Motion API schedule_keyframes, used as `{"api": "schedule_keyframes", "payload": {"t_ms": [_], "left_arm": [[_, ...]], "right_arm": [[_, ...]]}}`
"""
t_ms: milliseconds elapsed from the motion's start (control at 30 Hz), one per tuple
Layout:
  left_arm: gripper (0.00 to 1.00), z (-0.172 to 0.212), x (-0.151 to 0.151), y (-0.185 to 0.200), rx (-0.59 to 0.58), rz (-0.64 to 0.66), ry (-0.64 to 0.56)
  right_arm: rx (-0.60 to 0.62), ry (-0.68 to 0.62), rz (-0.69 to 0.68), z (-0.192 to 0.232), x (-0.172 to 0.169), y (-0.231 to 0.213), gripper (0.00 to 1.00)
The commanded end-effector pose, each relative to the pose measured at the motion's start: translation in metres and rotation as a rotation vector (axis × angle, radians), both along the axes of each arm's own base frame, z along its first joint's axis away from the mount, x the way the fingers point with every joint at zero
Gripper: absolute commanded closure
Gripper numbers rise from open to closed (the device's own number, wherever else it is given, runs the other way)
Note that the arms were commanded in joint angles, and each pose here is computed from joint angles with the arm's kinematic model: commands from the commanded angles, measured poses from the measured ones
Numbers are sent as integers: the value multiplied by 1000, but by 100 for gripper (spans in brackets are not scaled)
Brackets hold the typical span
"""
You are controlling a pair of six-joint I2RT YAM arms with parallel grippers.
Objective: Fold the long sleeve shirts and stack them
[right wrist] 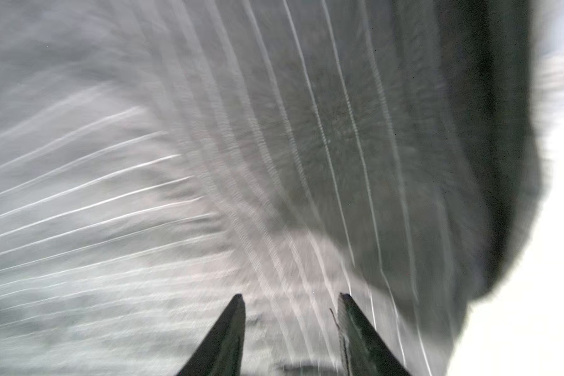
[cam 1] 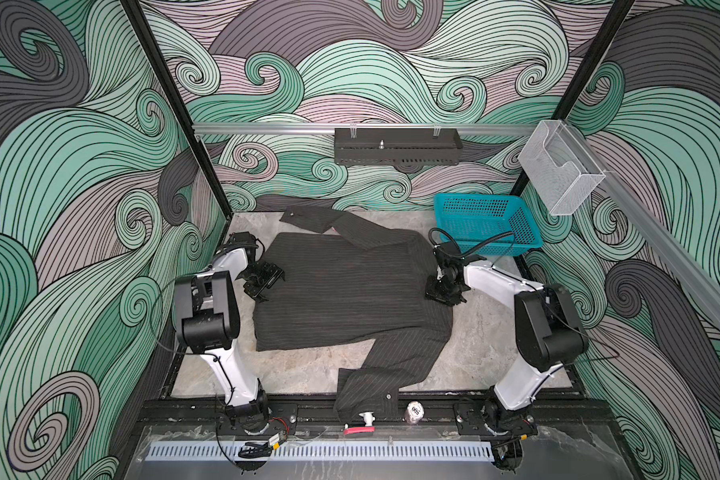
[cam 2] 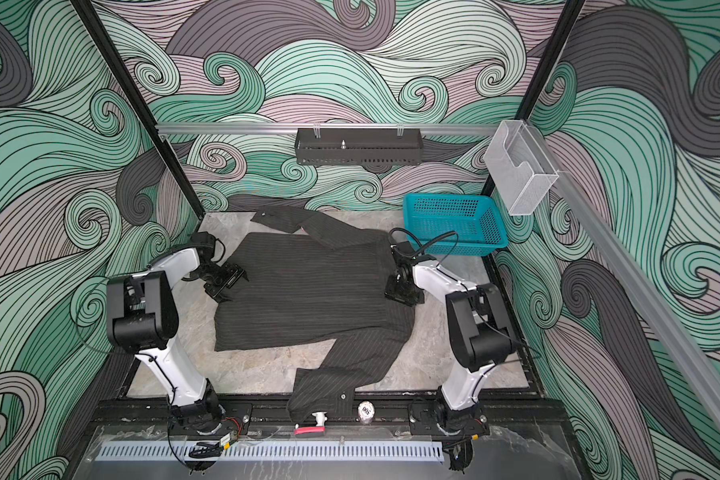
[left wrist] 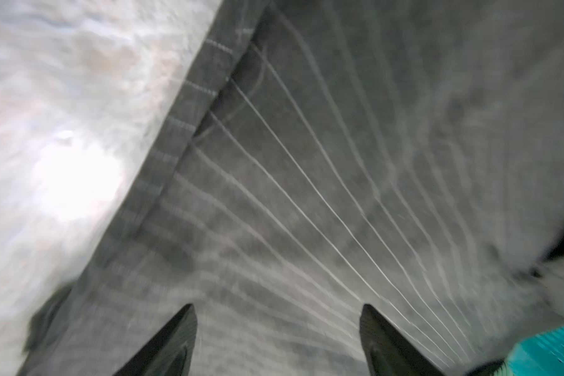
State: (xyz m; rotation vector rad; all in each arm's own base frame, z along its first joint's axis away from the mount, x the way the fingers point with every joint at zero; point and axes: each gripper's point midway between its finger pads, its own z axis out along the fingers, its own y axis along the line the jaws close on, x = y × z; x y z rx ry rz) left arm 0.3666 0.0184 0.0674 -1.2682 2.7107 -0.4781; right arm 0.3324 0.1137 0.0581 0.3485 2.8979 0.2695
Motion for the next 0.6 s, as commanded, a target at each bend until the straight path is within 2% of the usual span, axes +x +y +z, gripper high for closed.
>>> {"api": "schedule_keyframes", "payload": {"t_ms": [0, 67, 167, 367, 567], "left_arm": [[16, 63, -11, 1, 32, -5, -131], [16, 83, -29, 2, 59, -3, -168], [16, 93, -65, 0, 74, 17, -163], [16, 59, -130, -20, -11, 96, -101], [16, 30, -178, -30, -59, 227, -31]], "right_arm": [[-5, -89, -33, 49, -7, -7, 49], [-8, -114, -59, 62, -19, -14, 48], [35, -126, -87, 72, -43, -17, 46], [107, -125, -224, 69, -88, -26, 46], [140, -118, -261, 63, -116, -30, 46]]}}
